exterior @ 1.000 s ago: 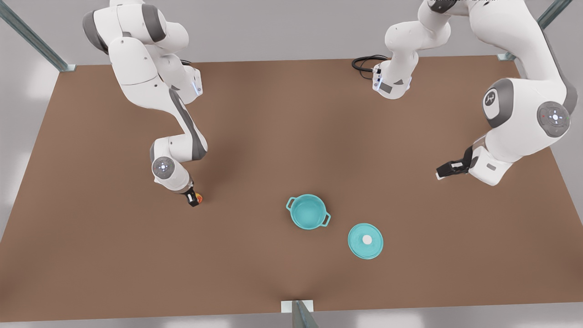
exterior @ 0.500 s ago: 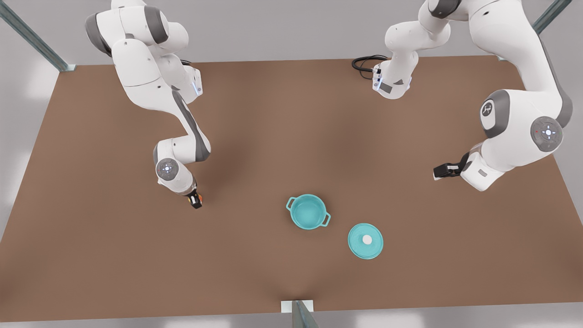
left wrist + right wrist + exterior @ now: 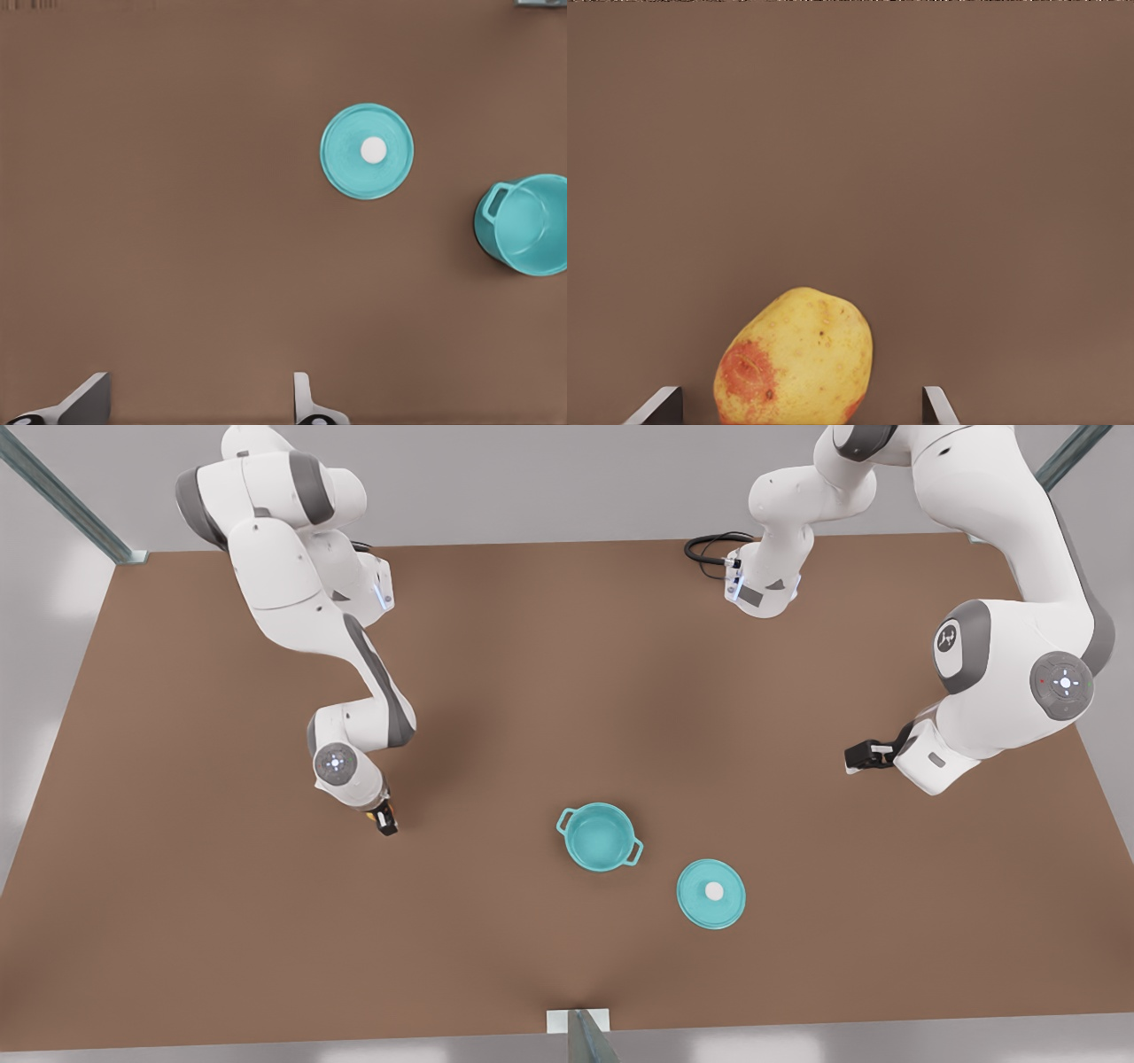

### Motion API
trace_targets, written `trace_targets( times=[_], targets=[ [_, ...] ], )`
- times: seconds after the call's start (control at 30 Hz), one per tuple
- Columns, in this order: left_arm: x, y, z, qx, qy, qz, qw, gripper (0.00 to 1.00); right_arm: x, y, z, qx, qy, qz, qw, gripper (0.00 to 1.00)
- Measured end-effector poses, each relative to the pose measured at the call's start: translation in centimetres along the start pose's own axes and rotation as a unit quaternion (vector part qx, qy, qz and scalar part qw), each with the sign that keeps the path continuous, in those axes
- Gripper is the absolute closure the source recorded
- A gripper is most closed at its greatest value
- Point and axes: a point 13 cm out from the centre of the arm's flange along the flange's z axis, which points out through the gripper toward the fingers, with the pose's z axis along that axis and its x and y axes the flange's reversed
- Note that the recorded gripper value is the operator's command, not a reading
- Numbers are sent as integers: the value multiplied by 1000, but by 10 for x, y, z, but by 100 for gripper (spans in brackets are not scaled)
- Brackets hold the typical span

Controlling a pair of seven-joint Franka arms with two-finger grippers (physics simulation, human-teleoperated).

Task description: Open the pot lid and put the potato into the pot

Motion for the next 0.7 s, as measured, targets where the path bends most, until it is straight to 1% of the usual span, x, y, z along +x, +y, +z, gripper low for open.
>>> trace_targets(
  times=[0.27,0.33,0.43,0.47,0.5,0.53,0.6,0.67,0.7],
  targets=[
    [1,0,1,-1,2,9,1000,0,-7,6,-5,-7,-3,7,1000,0],
    [1,1,1,-1,2,11,1000,0,-7,6,-4,-6,-3,7,1000,3],
    [1,1,2,-1,3,13,1000,0,-7,5,1,-4,-4,8,1000,4],
    [1,1,2,-1,3,13,1000,0,-7,5,2,-4,-4,8,1000,6],
    [1,1,1,-1,3,14,1000,0,-7,5,3,-4,-4,8,1000,15],
    [1,1,1,-1,2,14,1000,0,-7,5,3,-5,-4,9,1000,19],
    [1,1,1,-1,3,16,1000,0,-7,6,3,-6,-4,10,1000,23],
    [1,1,1,-1,2,17,1000,0,-8,6,3,-7,-4,10,1000,24],
    [1,1,1,-1,2,17,1000,0,-8,6,3,-7,-4,11,1000,26]
  ],
)
